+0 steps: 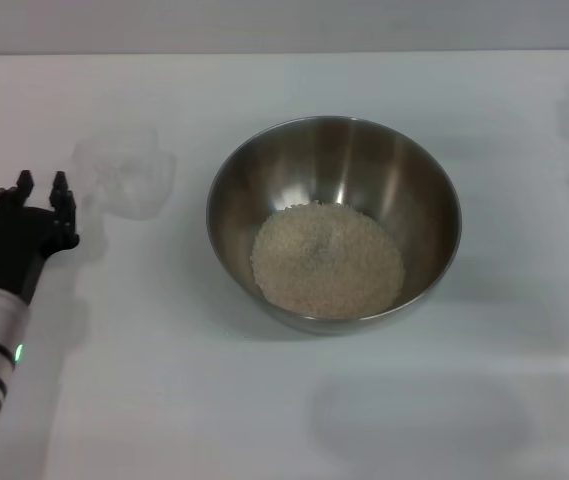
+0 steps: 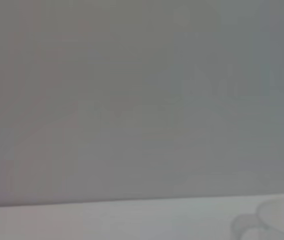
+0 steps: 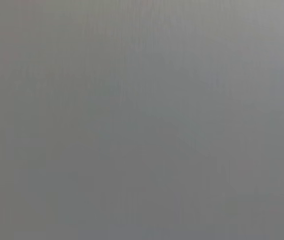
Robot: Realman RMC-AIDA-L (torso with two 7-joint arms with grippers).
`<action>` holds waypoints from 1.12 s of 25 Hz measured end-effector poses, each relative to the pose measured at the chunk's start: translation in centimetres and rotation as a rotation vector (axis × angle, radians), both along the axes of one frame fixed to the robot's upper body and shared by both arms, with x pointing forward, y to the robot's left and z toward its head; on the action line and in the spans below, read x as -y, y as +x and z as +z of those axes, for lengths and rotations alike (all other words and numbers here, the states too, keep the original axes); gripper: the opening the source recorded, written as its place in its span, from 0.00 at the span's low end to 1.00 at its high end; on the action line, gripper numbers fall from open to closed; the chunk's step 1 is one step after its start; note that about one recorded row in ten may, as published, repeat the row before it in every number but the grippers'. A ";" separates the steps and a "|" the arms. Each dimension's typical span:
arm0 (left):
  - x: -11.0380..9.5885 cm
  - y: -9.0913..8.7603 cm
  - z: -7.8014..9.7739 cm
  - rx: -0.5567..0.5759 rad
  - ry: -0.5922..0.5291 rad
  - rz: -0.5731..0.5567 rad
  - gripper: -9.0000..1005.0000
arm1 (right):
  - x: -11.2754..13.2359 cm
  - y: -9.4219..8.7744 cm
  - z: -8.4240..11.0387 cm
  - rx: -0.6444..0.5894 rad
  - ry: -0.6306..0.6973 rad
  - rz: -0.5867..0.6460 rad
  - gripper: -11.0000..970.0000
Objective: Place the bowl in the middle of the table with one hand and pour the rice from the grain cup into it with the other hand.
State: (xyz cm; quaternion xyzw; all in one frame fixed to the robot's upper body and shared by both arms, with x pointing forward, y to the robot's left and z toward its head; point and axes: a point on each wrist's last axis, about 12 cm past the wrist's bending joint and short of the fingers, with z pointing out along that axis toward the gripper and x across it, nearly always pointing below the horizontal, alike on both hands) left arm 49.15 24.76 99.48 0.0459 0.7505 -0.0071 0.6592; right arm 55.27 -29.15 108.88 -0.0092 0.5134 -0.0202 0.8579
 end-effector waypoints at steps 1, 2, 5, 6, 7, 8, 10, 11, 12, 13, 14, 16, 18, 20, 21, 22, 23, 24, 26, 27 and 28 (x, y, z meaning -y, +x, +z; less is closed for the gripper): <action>-0.2 -0.7 0.2 0.031 -0.006 0.015 0.35 | 0.0 0.0 0.0 -0.001 0.000 -0.001 0.53; -0.2 -0.7 0.2 0.031 -0.006 0.015 0.35 | 0.0 0.0 0.0 -0.001 0.000 -0.001 0.53; -0.7 -1.9 0.9 0.137 -0.021 0.037 0.35 | 0.1 -0.2 -0.2 -0.005 0.001 -0.005 0.53; -0.9 -2.3 1.3 0.174 -0.030 0.042 0.35 | 0.2 -0.3 -0.2 -0.007 0.001 -0.006 0.53; -1.0 -2.4 1.5 0.205 -0.042 0.047 0.35 | 0.2 -0.4 -0.3 -0.010 0.001 -0.008 0.53; -1.4 -2.7 2.1 0.260 -0.066 0.051 0.35 | 0.3 -0.6 -0.5 -0.017 0.002 -0.012 0.53; -1.8 -2.7 2.5 0.304 -0.077 0.044 0.35 | 0.3 -0.7 -0.7 -0.021 0.003 -0.015 0.53; -1.8 -2.7 2.5 0.304 -0.077 0.044 0.41 | 0.4 -0.9 -0.8 -0.026 0.004 -0.019 0.54; -1.9 -2.6 2.7 0.331 -0.079 0.033 0.47 | 0.4 -1.0 -0.9 -0.029 0.005 -0.021 0.54; -2.0 -2.5 3.0 0.358 -0.071 0.010 0.53 | 0.5 -1.2 -1.0 -0.033 0.009 -0.022 0.54; -2.0 -2.5 3.0 0.358 -0.071 0.010 0.57 | 0.6 -1.3 -1.2 -0.038 0.015 -0.023 0.55; -2.0 -2.4 3.1 0.366 -0.067 0.002 0.63 | 0.8 -1.6 -1.4 -0.046 0.032 -0.023 0.55; -1.9 -1.9 3.4 0.382 -0.053 -0.014 0.70 | 1.2 -2.0 -1.8 -0.063 0.053 -0.020 0.56; -1.9 -1.7 3.5 0.386 -0.050 -0.017 0.77 | 1.2 -2.1 -2.0 -0.074 0.057 -0.018 0.57; -1.8 -1.4 3.7 0.400 -0.050 -0.022 0.79 | 1.3 -2.1 -2.4 -0.104 0.061 -0.015 0.57; -1.8 -1.4 3.7 0.400 -0.050 -0.022 0.80 | 1.3 -2.1 -2.4 -0.104 0.061 -0.015 0.57; -1.8 -1.3 3.8 0.405 -0.050 -0.023 0.82 | 1.4 -2.0 -2.8 -0.138 0.064 -0.018 0.58; -1.8 -1.2 3.9 0.409 -0.049 -0.025 0.84 | 1.4 -2.0 -2.8 -0.138 0.064 -0.018 0.58; -1.8 -0.9 4.0 0.418 -0.039 -0.031 0.86 | 1.6 -2.1 -3.3 -0.170 0.078 -0.018 0.59; -1.9 -0.8 4.1 0.421 -0.036 -0.033 0.86 | 1.7 -2.2 -3.5 -0.182 0.088 -0.016 0.59; -1.9 -0.6 4.2 0.424 -0.031 -0.036 0.86 | 2.0 -2.4 -3.7 -0.193 0.104 -0.010 0.59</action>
